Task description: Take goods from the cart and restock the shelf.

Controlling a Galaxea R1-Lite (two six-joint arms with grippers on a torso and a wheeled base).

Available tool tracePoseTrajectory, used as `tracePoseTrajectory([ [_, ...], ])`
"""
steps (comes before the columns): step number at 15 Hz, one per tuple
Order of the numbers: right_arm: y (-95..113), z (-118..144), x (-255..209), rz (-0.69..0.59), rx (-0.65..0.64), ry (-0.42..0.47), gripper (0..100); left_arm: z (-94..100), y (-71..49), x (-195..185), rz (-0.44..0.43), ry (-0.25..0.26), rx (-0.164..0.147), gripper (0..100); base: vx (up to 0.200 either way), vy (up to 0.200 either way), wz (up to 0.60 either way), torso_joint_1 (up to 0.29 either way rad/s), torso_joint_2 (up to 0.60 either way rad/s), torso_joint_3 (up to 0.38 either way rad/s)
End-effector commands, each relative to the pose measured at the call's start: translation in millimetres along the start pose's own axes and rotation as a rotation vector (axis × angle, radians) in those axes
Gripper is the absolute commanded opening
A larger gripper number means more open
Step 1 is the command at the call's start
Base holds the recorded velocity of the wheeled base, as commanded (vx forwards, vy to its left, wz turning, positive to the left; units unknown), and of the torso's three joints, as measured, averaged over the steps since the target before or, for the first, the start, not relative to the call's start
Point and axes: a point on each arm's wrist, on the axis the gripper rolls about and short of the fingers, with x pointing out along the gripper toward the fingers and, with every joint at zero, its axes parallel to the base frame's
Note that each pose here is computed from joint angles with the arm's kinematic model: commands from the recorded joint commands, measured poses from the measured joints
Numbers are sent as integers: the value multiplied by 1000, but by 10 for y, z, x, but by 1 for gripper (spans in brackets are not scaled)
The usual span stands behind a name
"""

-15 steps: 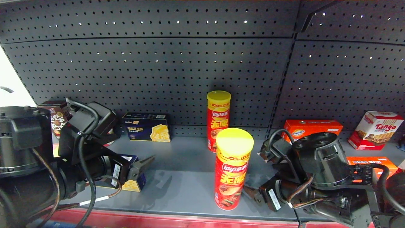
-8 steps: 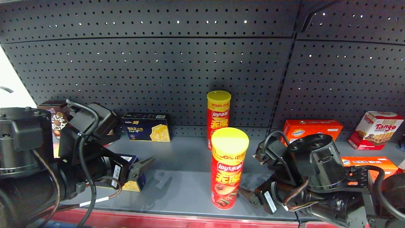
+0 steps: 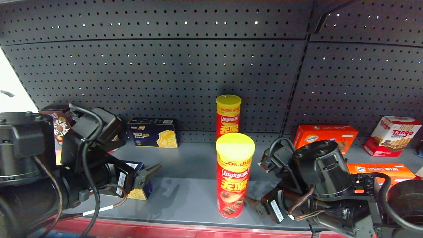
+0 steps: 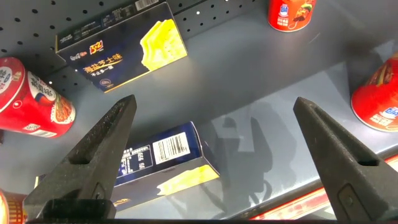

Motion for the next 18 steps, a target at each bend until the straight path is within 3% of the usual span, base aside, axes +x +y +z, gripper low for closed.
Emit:
tracePoseTrajectory([
  [1,14,2,4,3,-2,0,100,-14,-4,3,-1,6,1,100,0,0,0,0,0,0],
  [15,61,15,59,11,-8,4,100,-22,-3,0,-6,6,1,100,0,0,0,0,0,0],
  [18,-7,52,-73,0,12,-31,100,-9,2,-27,-4,-4,-1,100,0,0,0,0,0,0],
])
